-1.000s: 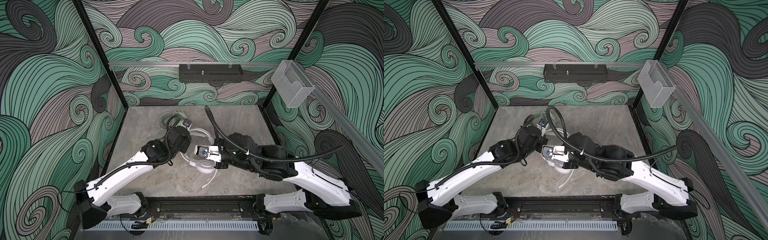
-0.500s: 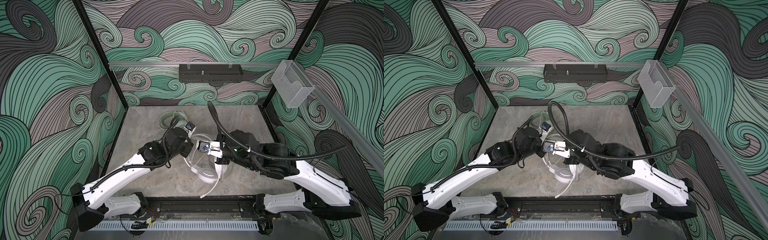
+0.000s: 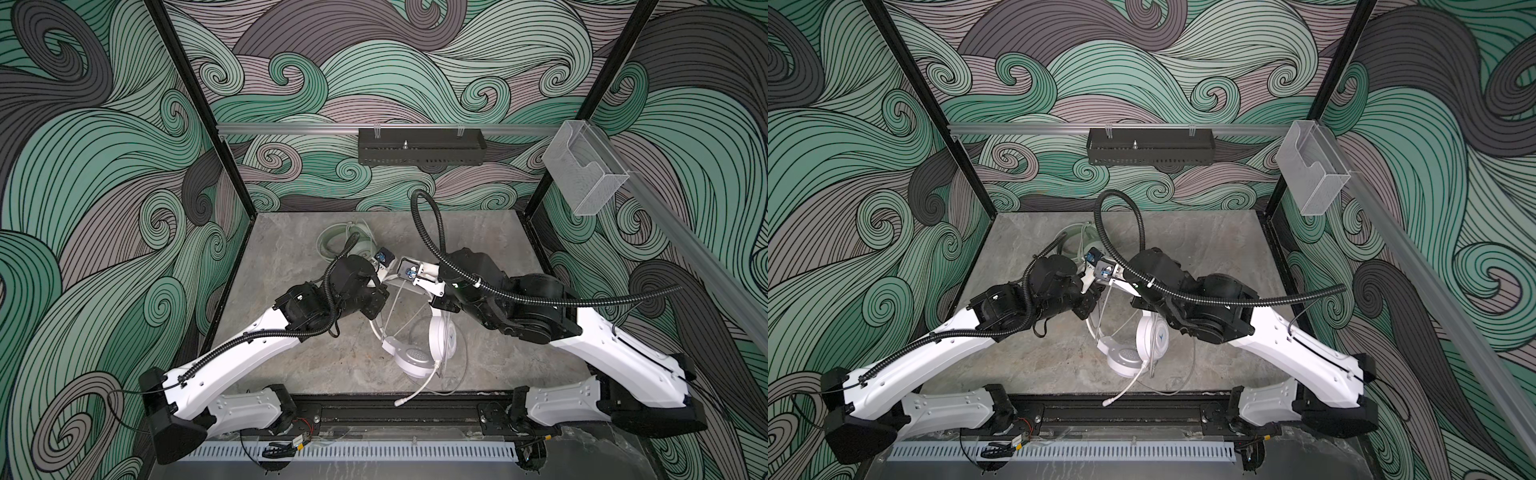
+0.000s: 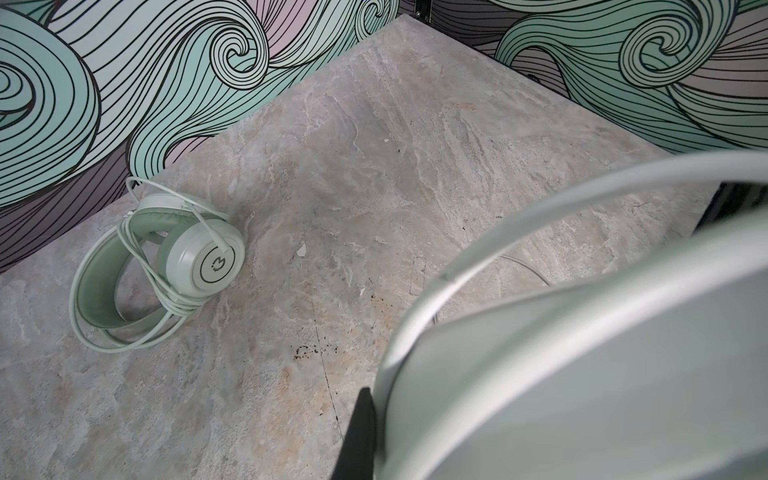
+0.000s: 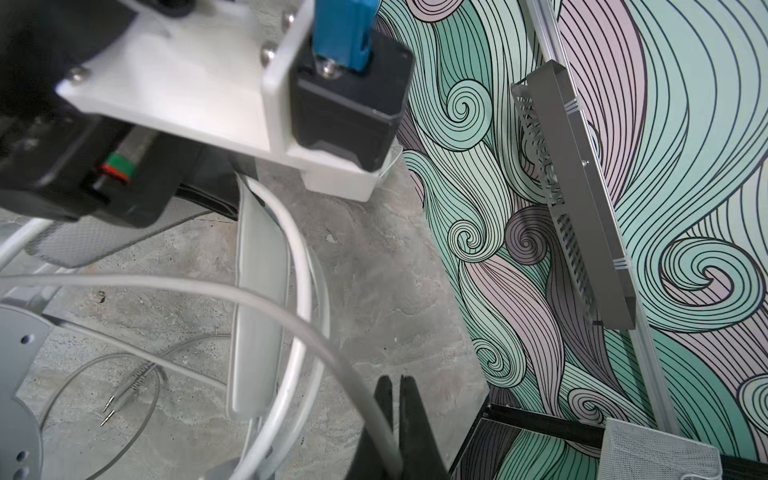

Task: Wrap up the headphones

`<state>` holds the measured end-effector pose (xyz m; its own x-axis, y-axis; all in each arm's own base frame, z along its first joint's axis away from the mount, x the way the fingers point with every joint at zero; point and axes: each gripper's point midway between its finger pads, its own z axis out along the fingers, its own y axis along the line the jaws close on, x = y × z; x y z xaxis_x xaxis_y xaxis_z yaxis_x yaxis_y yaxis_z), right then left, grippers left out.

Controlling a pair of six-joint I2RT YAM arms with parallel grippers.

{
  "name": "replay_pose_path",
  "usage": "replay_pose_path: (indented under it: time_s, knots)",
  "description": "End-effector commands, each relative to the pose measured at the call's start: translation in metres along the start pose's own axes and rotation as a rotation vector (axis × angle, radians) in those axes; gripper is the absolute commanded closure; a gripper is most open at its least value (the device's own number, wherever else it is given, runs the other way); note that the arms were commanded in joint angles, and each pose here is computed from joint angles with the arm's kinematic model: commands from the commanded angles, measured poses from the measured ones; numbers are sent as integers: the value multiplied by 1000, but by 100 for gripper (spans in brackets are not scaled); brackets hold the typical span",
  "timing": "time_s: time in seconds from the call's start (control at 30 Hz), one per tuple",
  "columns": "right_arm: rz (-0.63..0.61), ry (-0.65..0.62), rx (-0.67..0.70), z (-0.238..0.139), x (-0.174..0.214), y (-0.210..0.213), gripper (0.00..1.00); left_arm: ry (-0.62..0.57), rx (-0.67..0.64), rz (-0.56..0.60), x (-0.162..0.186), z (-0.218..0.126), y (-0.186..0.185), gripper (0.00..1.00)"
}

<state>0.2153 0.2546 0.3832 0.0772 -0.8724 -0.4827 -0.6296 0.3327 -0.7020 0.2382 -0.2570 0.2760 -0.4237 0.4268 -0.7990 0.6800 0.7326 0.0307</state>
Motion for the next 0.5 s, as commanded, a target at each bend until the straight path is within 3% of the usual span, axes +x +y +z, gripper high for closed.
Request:
replay_pose_path:
  time_s: [0.0,0.47]
  knots:
    - [9,14,45,-5,1,-12,100,-87,62,-17,-21,-14,-10,100]
    - [126,35,94,-11,35,-37,100,-115,-55,13,-25,-29,11,100]
